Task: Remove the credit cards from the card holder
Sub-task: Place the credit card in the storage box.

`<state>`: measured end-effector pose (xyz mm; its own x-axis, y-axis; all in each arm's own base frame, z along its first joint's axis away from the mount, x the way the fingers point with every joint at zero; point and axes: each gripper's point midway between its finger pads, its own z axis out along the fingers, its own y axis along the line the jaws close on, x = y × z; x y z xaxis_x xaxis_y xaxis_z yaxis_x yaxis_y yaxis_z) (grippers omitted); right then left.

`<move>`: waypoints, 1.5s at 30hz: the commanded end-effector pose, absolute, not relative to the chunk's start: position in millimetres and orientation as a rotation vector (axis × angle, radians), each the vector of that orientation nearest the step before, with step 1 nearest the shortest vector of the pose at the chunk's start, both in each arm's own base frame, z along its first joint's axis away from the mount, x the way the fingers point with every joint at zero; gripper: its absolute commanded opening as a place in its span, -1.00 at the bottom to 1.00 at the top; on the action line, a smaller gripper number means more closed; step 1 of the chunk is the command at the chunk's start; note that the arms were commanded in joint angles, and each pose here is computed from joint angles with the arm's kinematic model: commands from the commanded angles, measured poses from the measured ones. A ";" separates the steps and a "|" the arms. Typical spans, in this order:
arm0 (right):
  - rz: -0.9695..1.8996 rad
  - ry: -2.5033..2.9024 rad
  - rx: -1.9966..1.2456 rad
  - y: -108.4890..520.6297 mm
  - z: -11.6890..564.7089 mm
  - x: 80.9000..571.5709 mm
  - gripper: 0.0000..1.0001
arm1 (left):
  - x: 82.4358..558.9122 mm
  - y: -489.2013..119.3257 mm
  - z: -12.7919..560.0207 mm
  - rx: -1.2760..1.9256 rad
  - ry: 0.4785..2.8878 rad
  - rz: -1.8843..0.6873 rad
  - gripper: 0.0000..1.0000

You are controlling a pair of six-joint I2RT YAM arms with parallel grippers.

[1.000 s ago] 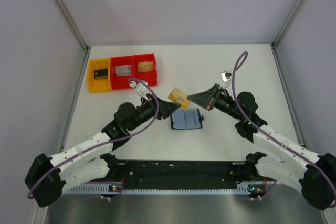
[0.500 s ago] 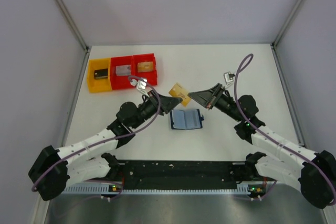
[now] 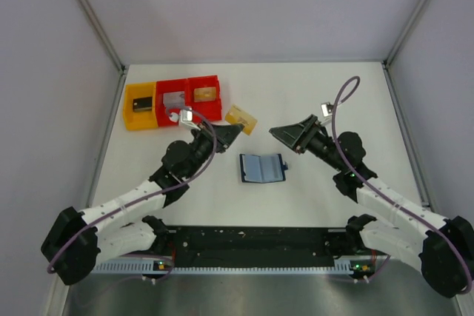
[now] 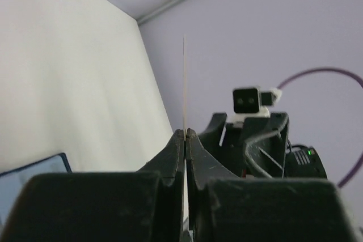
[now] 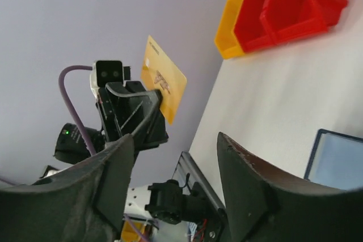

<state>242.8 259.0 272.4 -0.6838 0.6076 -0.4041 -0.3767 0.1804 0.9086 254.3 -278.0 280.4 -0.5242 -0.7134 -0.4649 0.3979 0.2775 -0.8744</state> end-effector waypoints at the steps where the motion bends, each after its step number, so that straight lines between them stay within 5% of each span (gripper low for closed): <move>1: 1.457 1.695 0.164 239.5 273.2 250.4 0.31 | 296.6 -239.7 270.5 -0.558 1.528 -1.310 -1.00; 9: 1.111 1.786 0.058 215.5 261.8 265.0 0.78 | 382.2 -194.2 242.1 -0.864 1.491 -1.137 -1.00; 23: 0.854 1.842 0.013 183.4 239.8 278.2 0.88 | 524.1 -145.9 193.7 -1.259 1.365 -0.922 -1.00; 45: 0.762 1.866 0.034 165.4 226.7 282.9 0.93 | 577.9 -133.9 122.0 -1.395 1.480 -0.773 -1.00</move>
<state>277.6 172.4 212.1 -0.4833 0.3506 -0.8022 -0.3097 0.7886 0.5312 568.2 -133.4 111.5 0.0774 -0.9765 -0.2013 -0.4038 0.1539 -0.9018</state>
